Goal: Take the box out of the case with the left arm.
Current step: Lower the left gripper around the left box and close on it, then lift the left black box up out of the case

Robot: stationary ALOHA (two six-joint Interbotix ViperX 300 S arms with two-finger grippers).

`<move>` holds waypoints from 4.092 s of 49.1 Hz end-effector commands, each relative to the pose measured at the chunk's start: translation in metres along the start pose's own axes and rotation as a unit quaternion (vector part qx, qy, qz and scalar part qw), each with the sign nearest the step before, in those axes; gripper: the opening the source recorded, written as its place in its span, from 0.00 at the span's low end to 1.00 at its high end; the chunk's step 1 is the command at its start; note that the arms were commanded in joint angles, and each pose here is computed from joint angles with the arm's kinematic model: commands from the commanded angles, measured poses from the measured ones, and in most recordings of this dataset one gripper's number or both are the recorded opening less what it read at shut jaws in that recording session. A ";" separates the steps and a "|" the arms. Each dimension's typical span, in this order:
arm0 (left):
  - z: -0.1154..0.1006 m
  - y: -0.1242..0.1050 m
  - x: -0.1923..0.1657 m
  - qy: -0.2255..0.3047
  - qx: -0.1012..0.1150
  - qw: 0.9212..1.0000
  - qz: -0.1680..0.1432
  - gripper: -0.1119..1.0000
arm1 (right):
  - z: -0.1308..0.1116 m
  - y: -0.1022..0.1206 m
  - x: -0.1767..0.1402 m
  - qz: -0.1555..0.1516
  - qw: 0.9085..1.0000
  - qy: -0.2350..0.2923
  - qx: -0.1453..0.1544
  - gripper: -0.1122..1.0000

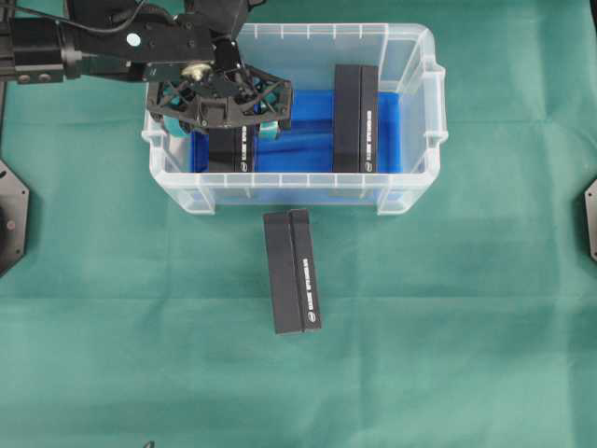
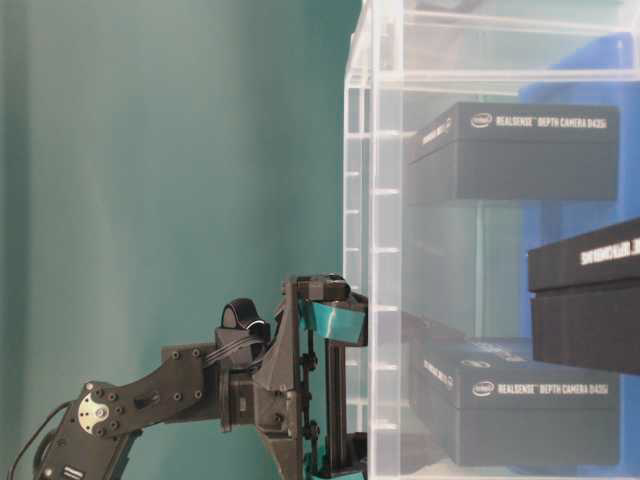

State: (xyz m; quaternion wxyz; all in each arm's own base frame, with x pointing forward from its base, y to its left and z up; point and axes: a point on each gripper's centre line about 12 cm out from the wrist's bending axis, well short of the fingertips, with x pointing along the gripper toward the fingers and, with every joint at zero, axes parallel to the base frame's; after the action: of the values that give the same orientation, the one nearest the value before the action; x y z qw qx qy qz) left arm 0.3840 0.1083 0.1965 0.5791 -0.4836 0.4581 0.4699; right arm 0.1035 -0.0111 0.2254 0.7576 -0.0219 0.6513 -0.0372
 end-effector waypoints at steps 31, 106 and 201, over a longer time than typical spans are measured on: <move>-0.005 -0.007 -0.001 -0.009 0.011 1.000 -0.024 0.64 | 0.004 -0.001 -0.007 0.000 1.000 -0.011 0.002 0.09; -0.008 -0.008 -0.198 -0.011 -0.011 0.998 -0.060 0.64 | 0.005 -0.001 -0.008 0.000 1.000 -0.011 0.003 0.09; -0.084 -0.018 -0.214 0.017 -0.011 0.998 -0.055 0.64 | 0.004 -0.001 -0.007 0.000 1.000 -0.011 0.002 0.09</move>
State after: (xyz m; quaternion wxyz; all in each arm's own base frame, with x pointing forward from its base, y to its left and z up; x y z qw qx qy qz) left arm 0.3731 0.0166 0.3850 0.5794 -0.5144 0.4446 0.4495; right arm 0.1035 -0.0111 0.2254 0.7576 -0.0219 0.6513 -0.0372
